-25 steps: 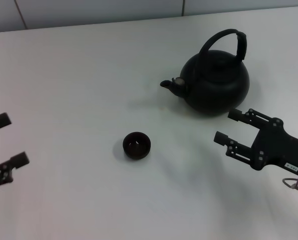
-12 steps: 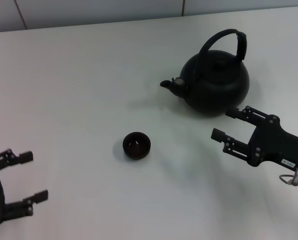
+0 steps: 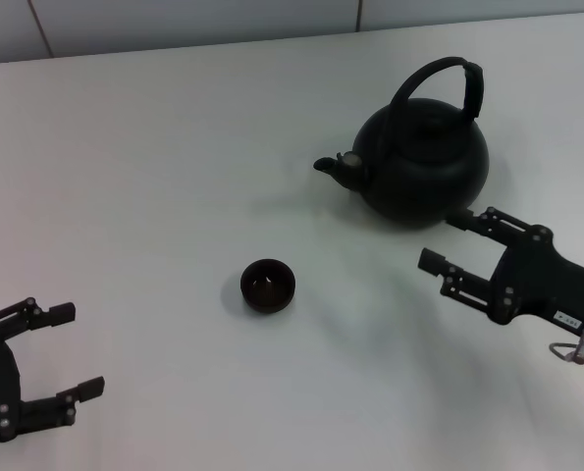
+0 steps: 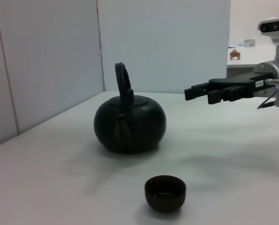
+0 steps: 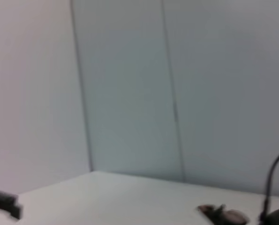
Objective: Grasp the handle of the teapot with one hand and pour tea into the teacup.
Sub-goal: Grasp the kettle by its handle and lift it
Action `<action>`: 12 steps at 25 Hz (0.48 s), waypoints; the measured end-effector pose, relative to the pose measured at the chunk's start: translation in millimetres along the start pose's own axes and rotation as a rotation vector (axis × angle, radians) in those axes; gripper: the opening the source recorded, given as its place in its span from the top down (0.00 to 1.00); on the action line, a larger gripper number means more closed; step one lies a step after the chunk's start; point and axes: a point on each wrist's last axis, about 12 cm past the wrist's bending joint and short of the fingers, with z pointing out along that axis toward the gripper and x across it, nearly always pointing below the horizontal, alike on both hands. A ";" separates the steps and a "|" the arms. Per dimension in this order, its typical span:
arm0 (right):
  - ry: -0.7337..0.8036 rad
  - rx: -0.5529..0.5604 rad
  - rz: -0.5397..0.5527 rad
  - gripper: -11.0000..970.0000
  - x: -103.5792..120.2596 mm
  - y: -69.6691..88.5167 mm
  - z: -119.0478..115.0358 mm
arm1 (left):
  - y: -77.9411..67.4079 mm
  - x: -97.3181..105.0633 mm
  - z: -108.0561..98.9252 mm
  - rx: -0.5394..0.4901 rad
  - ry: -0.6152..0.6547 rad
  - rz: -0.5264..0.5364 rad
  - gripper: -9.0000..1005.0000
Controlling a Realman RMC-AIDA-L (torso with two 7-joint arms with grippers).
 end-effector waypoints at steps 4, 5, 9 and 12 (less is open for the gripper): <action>-0.074 0.133 -0.018 0.29 7.9 6.0 -6.8 | 1.0 0.4 0.4 -0.017 -0.002 0.000 0.16; -0.090 0.175 -0.031 0.29 9.7 7.1 -8.8 | 1.2 0.5 0.5 -0.023 -0.004 -0.002 0.16; -0.154 0.414 -0.058 0.29 18.5 10.9 -13.6 | 0.9 0.6 1.5 -0.035 -0.012 -0.006 0.16; -0.166 0.558 -0.079 0.29 22.7 11.3 -12.2 | 0.2 1.0 2.0 -0.036 -0.014 -0.009 0.16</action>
